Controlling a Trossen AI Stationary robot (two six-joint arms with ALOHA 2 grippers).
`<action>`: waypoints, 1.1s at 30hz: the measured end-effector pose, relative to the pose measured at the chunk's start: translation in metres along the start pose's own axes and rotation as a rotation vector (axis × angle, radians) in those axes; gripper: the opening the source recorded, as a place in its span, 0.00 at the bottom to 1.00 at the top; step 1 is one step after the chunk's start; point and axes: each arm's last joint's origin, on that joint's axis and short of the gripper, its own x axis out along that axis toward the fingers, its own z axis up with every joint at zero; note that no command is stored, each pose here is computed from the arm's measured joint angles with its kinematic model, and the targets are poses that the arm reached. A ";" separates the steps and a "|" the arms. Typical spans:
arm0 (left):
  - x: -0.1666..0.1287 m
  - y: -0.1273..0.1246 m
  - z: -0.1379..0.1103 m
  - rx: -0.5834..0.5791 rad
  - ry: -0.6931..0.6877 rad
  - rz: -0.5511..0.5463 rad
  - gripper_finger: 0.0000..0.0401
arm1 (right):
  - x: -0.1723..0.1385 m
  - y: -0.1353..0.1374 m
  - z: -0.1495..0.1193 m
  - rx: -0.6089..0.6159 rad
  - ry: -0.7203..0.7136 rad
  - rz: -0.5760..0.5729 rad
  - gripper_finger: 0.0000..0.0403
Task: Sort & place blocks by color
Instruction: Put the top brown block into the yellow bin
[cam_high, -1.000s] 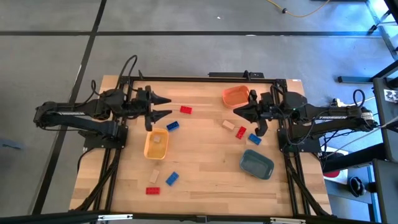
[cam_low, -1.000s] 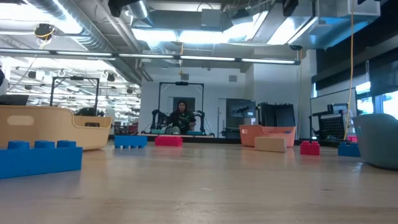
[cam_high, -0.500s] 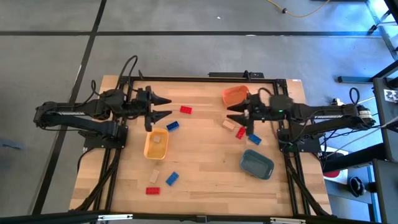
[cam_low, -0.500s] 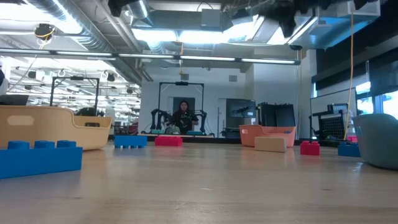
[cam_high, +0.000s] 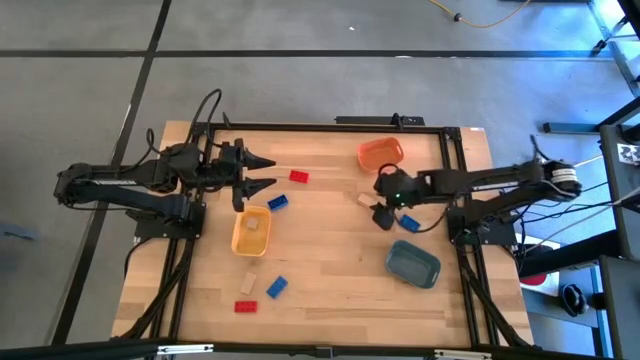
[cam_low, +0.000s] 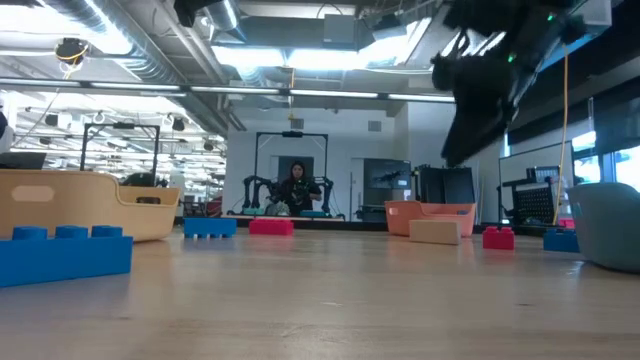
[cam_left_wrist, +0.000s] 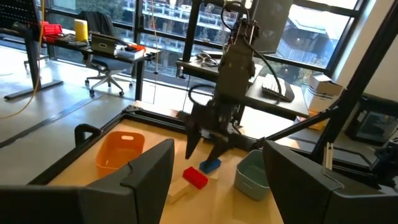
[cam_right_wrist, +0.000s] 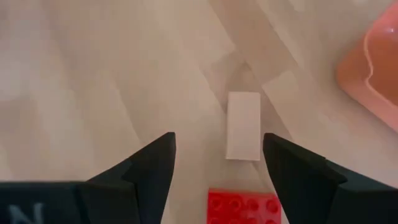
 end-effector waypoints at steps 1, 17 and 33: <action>0.000 0.000 0.000 0.000 0.000 0.000 0.59 | 0.005 0.001 0.000 0.000 0.008 -0.016 0.61; 0.000 0.000 0.000 0.000 0.000 0.000 0.59 | 0.062 0.005 -0.007 -0.031 0.073 -0.172 0.61; 0.000 0.001 0.000 0.000 -0.004 0.022 0.59 | 0.096 0.006 -0.020 -0.027 0.172 -0.216 0.61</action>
